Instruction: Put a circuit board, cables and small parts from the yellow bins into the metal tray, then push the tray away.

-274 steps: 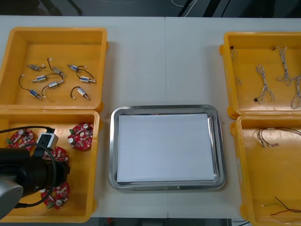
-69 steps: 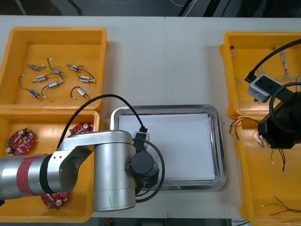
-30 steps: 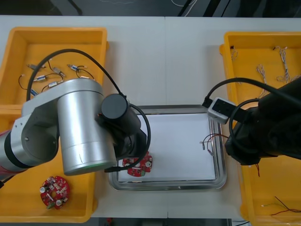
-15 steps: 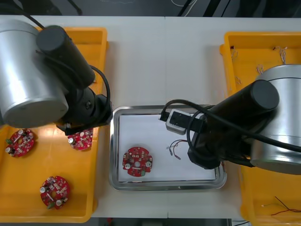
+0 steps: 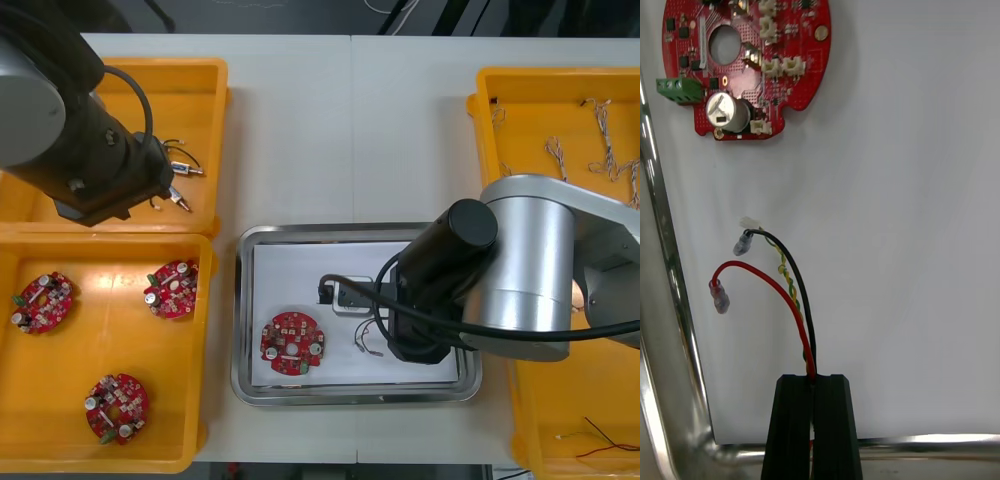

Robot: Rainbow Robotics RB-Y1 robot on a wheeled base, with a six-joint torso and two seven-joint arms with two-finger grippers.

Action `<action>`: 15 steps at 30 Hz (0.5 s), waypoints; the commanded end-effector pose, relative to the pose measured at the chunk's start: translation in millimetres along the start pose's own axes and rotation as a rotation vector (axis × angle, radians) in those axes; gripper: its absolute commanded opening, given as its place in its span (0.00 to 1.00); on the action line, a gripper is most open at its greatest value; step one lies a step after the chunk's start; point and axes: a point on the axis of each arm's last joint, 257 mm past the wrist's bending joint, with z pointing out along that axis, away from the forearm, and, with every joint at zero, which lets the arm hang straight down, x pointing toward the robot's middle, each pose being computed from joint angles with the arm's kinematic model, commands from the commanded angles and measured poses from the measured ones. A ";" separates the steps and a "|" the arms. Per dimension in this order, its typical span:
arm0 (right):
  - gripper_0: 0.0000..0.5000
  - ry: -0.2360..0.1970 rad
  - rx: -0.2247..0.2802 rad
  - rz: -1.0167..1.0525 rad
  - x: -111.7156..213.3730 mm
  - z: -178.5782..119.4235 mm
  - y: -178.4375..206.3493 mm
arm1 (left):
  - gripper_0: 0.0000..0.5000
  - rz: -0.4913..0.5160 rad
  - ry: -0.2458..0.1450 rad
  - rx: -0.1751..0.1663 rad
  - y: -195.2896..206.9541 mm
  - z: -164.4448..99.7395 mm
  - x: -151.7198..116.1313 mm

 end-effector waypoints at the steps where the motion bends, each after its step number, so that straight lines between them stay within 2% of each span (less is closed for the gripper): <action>1: 0.00 -0.012 0.001 -0.075 -15.7 9.5 10.9 | 1.00 -0.008 -0.057 -0.055 36.3 -10.3 -42.6; 5: 0.00 0.004 -0.007 -0.059 -14.8 23.2 17.4 | 1.00 0.011 -0.069 -0.103 57.0 -6.3 -63.1; 8: 0.00 0.013 -0.013 -0.042 -15.1 32.2 18.7 | 1.00 0.034 -0.061 -0.137 71.5 -0.5 -72.8; 11: 0.00 0.018 -0.002 -0.028 -16.5 38.6 16.4 | 1.00 0.036 -0.049 -0.154 83.6 2.2 -81.4; 15: 0.00 0.028 0.008 -0.018 -13.3 42.8 15.3 | 1.00 0.047 -0.040 -0.158 95.1 1.2 -92.0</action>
